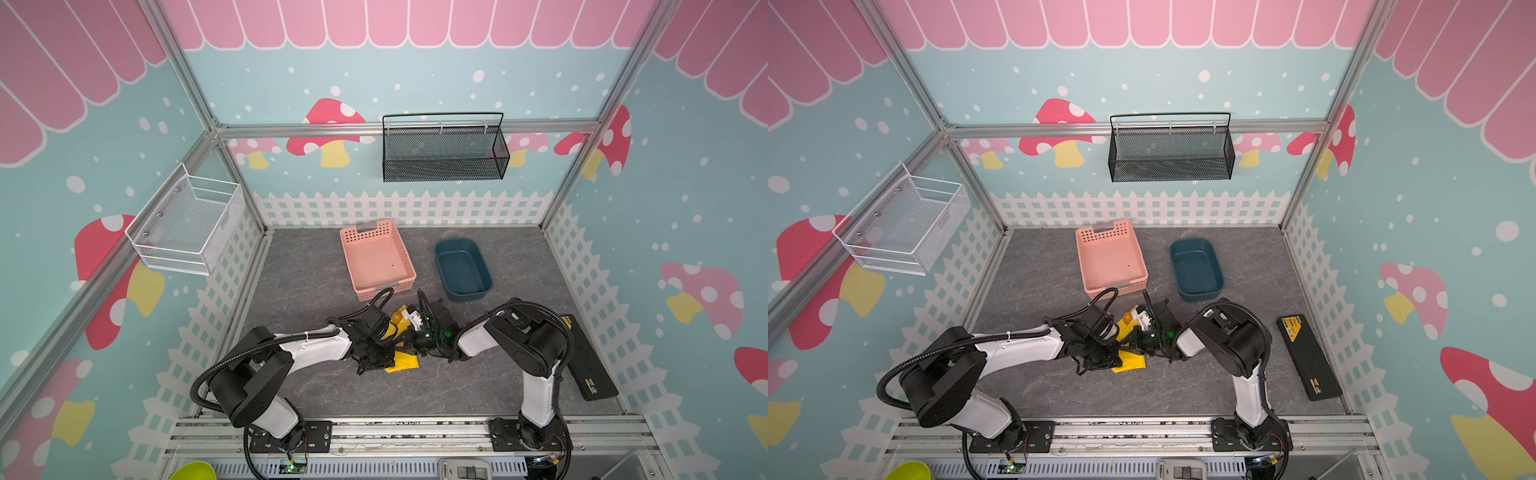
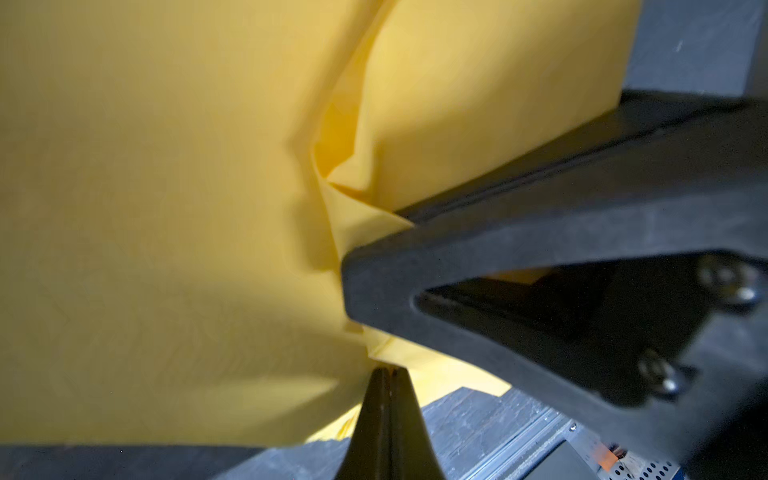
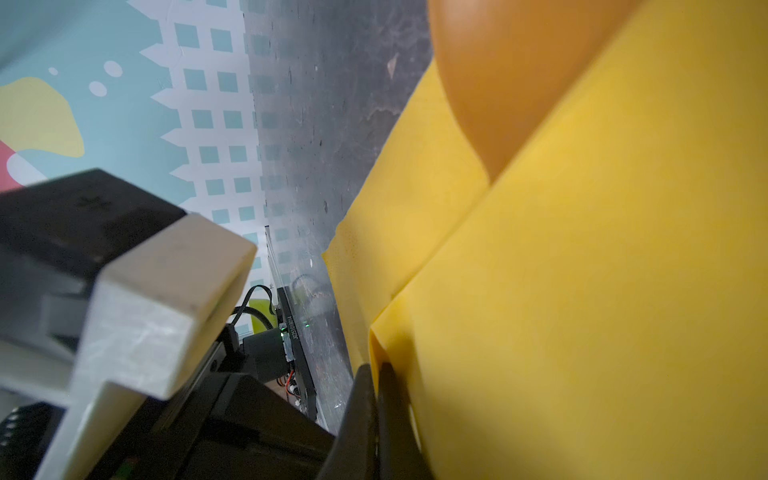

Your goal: Place the utensils on the paper napkin and roll it up

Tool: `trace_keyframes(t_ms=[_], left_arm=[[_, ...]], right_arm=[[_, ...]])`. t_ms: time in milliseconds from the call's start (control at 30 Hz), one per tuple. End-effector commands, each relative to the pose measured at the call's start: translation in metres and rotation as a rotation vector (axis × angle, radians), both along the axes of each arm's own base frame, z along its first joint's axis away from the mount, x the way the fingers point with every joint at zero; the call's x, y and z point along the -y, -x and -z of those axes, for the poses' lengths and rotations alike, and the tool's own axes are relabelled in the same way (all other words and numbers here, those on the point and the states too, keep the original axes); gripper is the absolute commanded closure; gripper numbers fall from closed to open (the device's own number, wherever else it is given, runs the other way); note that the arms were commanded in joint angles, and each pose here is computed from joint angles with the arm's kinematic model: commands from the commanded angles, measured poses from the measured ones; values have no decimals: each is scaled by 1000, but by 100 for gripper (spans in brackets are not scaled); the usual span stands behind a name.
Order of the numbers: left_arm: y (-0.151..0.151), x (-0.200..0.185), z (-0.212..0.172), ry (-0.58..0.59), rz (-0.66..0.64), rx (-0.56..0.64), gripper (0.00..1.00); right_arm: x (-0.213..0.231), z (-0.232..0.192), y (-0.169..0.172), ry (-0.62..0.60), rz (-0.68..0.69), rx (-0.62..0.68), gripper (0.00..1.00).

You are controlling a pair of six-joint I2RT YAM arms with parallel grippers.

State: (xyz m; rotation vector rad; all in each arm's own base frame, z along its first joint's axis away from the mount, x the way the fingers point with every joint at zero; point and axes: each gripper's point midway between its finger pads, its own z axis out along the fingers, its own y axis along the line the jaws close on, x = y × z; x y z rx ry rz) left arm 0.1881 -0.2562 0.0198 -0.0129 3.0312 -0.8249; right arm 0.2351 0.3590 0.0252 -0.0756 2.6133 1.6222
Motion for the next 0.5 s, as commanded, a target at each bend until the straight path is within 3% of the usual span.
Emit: trace_keyframes(t_ms=[0, 467], left_arm=[[-3, -5, -1, -21, -11, 11, 97], [-32, -51, -35, -49, -118, 102, 96]], right_arm=[[1, 8, 5, 7, 7, -20, 98], [2, 13, 8, 12, -4, -35, 69]])
